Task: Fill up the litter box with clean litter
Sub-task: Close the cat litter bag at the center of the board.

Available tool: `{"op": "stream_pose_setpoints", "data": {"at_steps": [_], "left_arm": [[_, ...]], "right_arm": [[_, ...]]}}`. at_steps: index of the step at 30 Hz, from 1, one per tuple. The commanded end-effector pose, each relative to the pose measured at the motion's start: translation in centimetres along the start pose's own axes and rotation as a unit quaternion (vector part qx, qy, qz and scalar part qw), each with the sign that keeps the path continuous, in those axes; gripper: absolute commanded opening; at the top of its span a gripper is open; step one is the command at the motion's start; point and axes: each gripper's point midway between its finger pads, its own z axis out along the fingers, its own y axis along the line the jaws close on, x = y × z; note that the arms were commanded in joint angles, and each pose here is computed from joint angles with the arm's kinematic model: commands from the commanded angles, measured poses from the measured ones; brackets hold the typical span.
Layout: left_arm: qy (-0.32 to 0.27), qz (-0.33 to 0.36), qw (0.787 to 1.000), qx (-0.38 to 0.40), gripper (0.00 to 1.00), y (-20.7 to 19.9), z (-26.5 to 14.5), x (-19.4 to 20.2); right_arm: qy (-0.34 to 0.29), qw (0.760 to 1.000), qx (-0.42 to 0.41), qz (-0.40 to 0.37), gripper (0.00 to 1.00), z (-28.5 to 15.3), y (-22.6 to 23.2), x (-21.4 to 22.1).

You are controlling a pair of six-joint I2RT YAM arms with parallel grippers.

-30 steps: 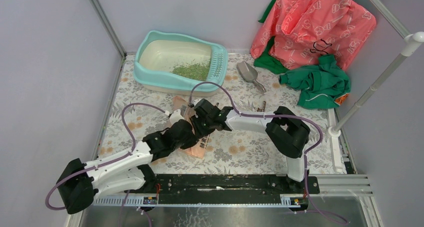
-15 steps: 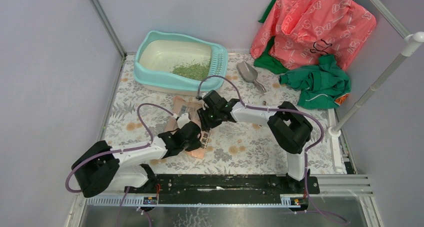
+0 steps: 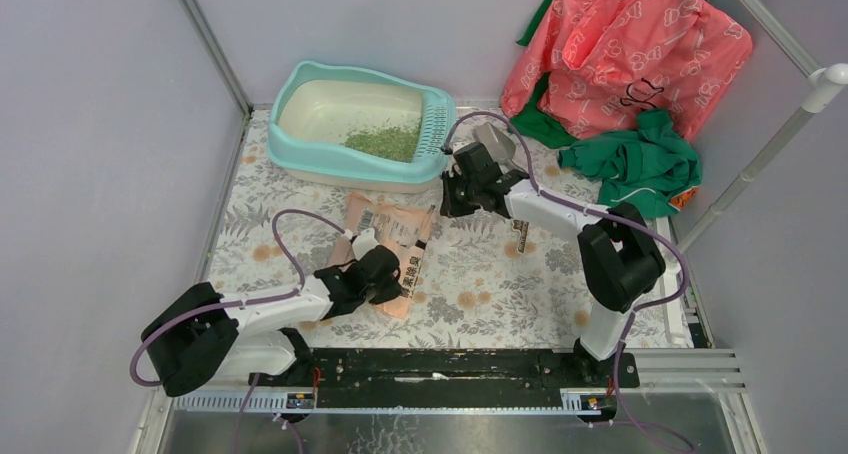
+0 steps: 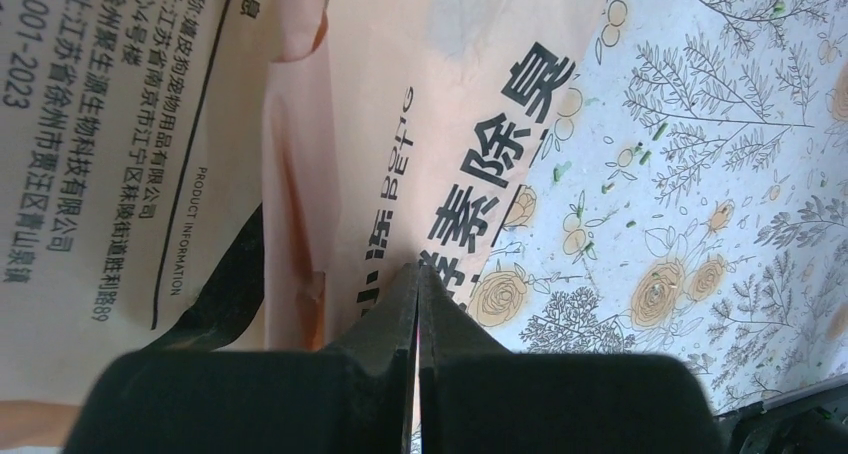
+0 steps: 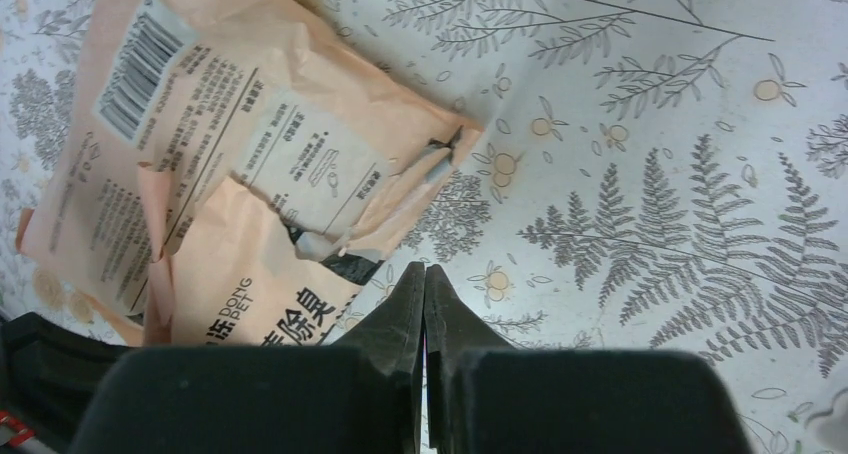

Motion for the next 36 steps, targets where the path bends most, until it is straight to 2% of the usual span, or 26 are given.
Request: {"op": "stream_pose_setpoints", "data": {"at_steps": [1, 10, 21, 36], "left_arm": [[-0.014, 0.001, 1.0, -0.008, 0.0, 0.8, -0.1, -0.1], [-0.014, -0.001, 1.0, -0.008, 0.0, 1.1, -0.3, -0.1], [-0.016, 0.0, 1.0, -0.008, 0.0, 0.9, -0.3, -0.2], [-0.015, -0.001, 1.0, -0.005, 0.0, 0.7, -0.5, -0.3]], "right_arm": [[-0.017, 1.0, 0.004, 0.001, 0.0, 0.2, 0.0, -1.4], [0.0, 1.0, -0.006, 0.008, 0.0, 2.7, 0.1, -1.4], [-0.009, 0.999, -0.037, 0.012, 0.03, 4.6, 1.2, -2.4], [-0.001, 0.998, -0.055, 0.025, 0.04, 6.8, 1.3, -1.5]]}}
